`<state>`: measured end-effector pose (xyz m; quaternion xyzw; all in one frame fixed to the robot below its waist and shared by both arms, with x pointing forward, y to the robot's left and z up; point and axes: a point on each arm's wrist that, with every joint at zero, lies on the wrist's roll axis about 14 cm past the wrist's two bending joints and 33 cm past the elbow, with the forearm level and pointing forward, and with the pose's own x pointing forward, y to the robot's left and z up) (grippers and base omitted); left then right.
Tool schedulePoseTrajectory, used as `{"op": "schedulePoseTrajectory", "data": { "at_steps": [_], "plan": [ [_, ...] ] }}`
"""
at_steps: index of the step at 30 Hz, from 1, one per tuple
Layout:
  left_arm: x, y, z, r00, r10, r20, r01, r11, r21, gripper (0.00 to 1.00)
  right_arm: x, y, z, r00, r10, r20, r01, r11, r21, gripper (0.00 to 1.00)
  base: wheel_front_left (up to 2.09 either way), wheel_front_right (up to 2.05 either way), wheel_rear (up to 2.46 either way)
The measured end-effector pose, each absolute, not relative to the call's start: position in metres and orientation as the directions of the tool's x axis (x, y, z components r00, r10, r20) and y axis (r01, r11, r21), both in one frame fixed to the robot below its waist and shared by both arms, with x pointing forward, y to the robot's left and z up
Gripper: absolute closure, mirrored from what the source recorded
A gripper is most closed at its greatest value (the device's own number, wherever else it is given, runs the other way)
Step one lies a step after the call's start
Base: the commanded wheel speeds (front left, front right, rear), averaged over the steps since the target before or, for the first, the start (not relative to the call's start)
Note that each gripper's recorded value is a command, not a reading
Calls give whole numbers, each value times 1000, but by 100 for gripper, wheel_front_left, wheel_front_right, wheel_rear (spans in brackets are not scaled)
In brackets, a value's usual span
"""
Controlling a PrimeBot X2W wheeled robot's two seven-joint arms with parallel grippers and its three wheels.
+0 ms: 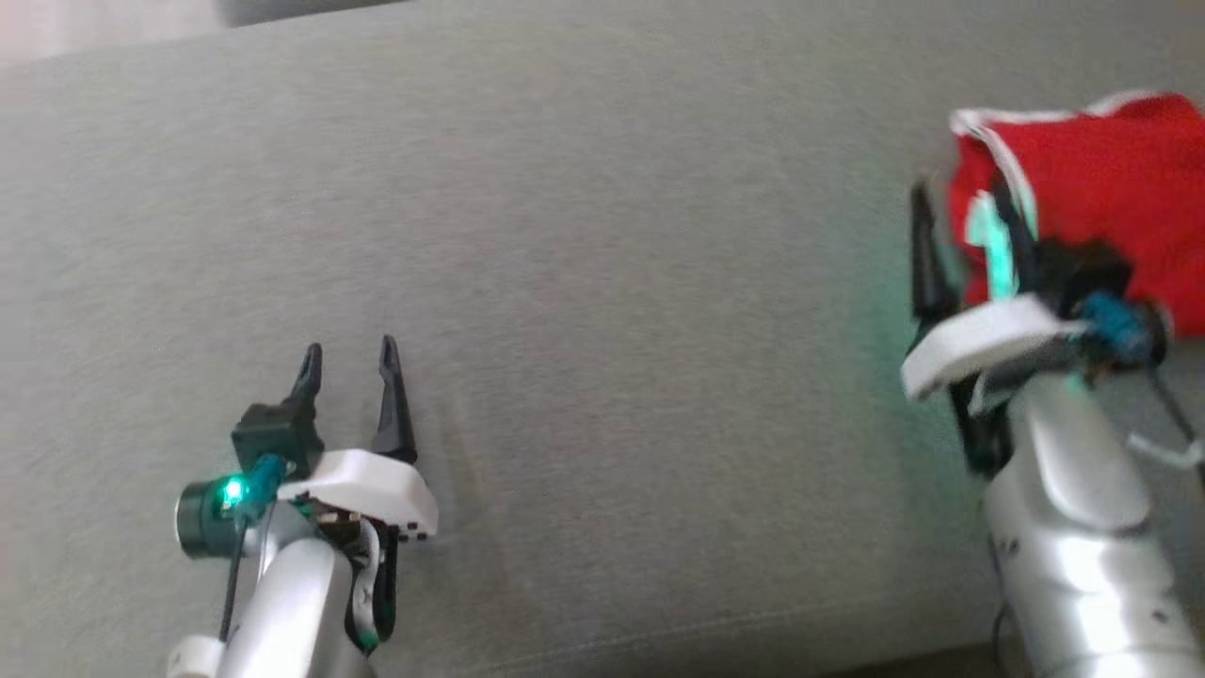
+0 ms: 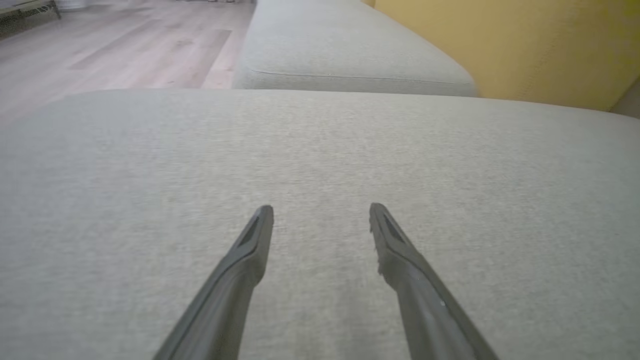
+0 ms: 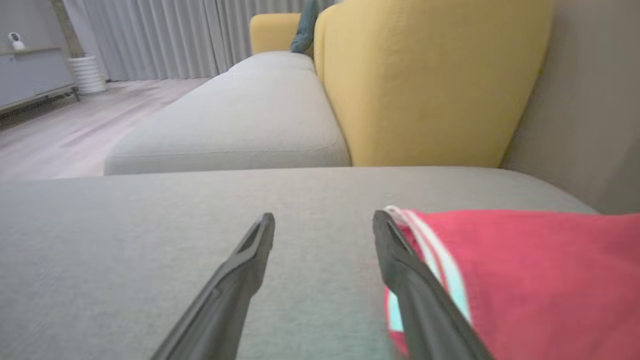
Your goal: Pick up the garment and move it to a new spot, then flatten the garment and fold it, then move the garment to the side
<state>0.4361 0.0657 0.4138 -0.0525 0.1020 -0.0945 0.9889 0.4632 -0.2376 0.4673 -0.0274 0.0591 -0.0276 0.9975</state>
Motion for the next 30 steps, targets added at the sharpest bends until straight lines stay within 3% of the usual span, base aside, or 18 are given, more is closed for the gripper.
{"op": "schedulePoseTrajectory", "data": {
  "at_steps": [12,22,23,30],
  "plan": [
    [400,132,433,987,-16,-162,2,996,-88,0,446,-143,451,974,181,-140,-179,984,27,0,0,0,0],
    [370,150,448,992,21,-124,-36,991,-126,0,422,-126,461,969,221,-114,-215,975,62,0,0,0,0],
    [369,150,448,992,16,-122,-33,990,-137,100,422,-126,462,969,221,-112,-214,975,64,100,0,0,0],
    [333,149,398,957,16,-291,-57,990,-133,100,376,-131,397,930,203,-308,-179,978,105,100,0,0,0]
  ]
}}
